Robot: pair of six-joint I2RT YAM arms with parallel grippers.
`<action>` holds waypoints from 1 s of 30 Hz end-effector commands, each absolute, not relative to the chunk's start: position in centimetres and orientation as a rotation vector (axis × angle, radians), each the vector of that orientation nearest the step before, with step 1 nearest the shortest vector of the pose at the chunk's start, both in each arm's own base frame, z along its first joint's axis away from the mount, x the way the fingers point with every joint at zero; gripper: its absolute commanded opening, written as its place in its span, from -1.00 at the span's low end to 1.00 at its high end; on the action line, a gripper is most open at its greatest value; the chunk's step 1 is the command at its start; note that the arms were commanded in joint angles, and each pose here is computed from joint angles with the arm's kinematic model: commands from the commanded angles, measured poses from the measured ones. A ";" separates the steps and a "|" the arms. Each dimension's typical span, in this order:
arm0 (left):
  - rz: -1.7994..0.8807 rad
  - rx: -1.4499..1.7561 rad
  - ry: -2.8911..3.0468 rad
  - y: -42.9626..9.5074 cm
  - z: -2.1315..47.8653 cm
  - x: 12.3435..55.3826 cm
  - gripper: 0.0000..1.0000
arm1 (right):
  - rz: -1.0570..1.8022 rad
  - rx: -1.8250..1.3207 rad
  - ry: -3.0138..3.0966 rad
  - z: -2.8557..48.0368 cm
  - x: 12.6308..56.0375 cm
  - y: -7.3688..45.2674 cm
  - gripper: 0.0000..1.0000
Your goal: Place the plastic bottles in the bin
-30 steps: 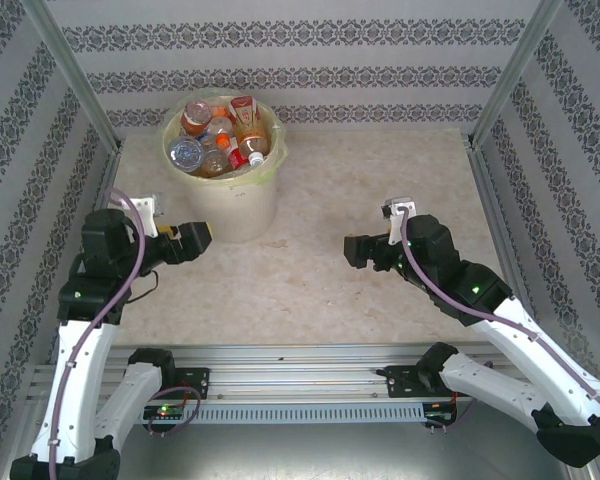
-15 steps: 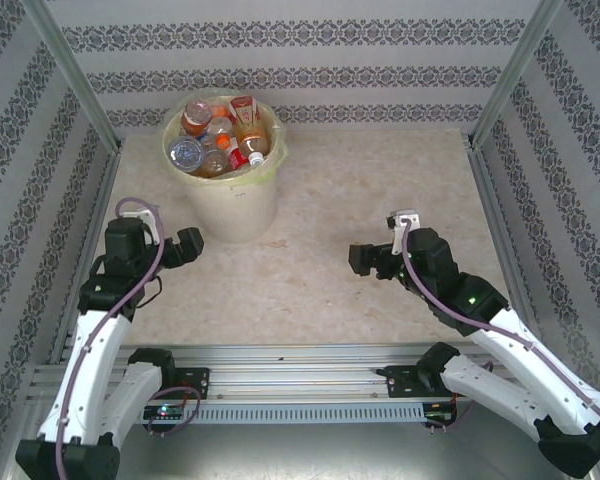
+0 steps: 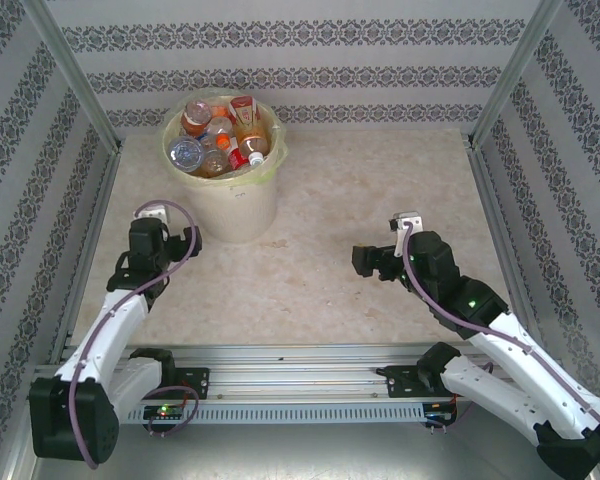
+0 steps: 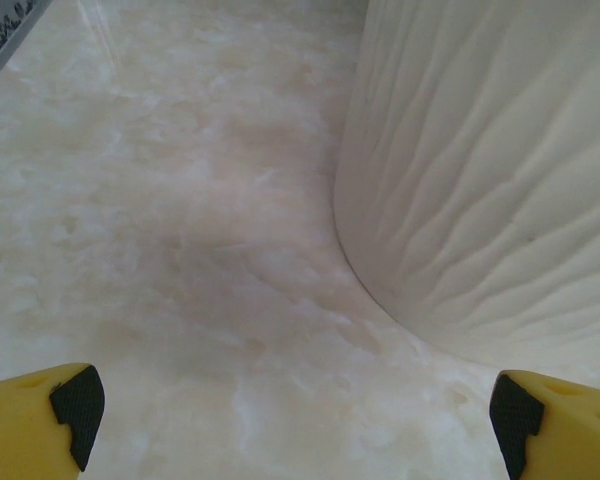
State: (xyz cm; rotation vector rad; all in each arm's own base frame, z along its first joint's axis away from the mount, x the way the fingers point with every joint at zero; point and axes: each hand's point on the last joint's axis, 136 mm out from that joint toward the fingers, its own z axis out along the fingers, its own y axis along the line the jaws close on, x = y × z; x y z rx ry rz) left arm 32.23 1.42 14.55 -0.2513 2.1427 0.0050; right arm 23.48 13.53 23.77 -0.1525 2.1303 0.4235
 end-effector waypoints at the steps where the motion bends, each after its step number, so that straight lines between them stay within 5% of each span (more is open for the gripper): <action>1: 0.060 -0.186 1.906 2.3 16.9 35.0 1.00 | 0.403 -0.148 2.119 23.5 24.1 13.5 0.96; 21: -0.018 0.005 1.771 0.4 9.9 38.1 1.00 | 0.344 -0.131 2.132 23.2 24.5 12.6 0.97; 30: 0.033 -0.072 1.902 1.7 8.9 39.8 1.00 | 0.189 0.100 2.113 23.6 27.8 8.1 0.96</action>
